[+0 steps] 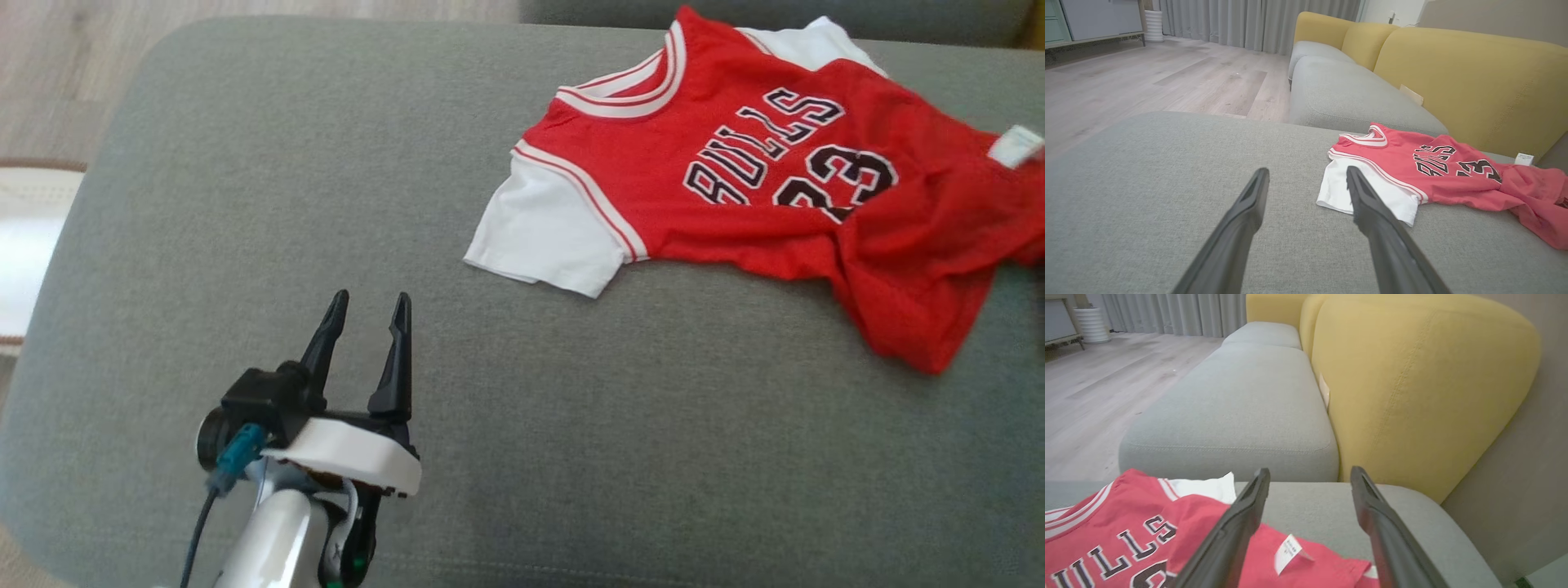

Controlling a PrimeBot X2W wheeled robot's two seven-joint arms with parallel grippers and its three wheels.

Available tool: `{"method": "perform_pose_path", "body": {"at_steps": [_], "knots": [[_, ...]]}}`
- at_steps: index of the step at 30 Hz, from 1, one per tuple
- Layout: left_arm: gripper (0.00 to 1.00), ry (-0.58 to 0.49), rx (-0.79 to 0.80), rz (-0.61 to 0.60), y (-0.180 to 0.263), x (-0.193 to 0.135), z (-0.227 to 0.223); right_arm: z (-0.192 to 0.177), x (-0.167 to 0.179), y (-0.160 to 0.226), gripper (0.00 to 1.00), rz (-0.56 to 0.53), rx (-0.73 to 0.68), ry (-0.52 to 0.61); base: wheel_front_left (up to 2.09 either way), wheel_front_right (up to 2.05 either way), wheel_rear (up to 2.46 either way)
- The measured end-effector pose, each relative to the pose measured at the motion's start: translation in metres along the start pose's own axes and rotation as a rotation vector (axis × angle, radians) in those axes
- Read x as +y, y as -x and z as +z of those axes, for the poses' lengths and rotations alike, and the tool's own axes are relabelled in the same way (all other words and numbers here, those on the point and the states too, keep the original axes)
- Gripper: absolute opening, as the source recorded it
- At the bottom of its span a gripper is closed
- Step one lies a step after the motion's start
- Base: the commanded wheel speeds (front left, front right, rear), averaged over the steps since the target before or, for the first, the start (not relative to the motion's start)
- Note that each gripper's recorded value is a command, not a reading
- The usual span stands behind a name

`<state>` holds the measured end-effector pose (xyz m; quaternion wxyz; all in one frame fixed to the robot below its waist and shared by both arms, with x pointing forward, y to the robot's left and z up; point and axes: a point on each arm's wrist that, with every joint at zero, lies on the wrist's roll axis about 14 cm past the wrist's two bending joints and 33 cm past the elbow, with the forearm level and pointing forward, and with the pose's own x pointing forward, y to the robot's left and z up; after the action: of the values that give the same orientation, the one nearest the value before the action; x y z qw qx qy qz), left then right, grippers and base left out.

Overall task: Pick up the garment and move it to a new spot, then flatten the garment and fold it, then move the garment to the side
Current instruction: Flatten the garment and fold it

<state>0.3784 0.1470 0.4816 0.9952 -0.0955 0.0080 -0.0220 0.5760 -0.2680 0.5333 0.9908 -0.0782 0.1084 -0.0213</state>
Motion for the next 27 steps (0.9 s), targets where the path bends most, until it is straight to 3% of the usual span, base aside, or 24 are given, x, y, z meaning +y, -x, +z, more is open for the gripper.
{"method": "perform_pose_path", "body": {"at_steps": [6,12,16,23,27], "knots": [[1.0,0.004,-0.026,-0.028,-0.005,-0.009,0.008,0.002,0.007,0.016,1.0,0.018,-0.014,-0.011,0.0,0.0,0.0],[1.0,0.008,-0.059,-0.07,-0.006,-0.023,0.019,0.029,0.021,0.039,1.0,0.059,-0.15,-0.068,0.0,0.0,0.0],[1.0,0.011,-0.073,-0.095,-0.001,-0.032,0.023,0.027,0.036,0.065,1.0,0.098,-0.215,-0.138,0.0,0.0,0.0],[1.0,0.014,-0.075,-0.107,0.003,-0.038,0.024,-0.013,0.058,0.111,1.0,0.135,-0.228,-0.272,0.0,0.0,0.0],[1.0,0.013,-0.065,-0.118,-0.001,-0.044,0.02,-0.065,0.083,0.152,1.0,0.142,-0.162,-0.38,0.0,0.0,0.0]]}}
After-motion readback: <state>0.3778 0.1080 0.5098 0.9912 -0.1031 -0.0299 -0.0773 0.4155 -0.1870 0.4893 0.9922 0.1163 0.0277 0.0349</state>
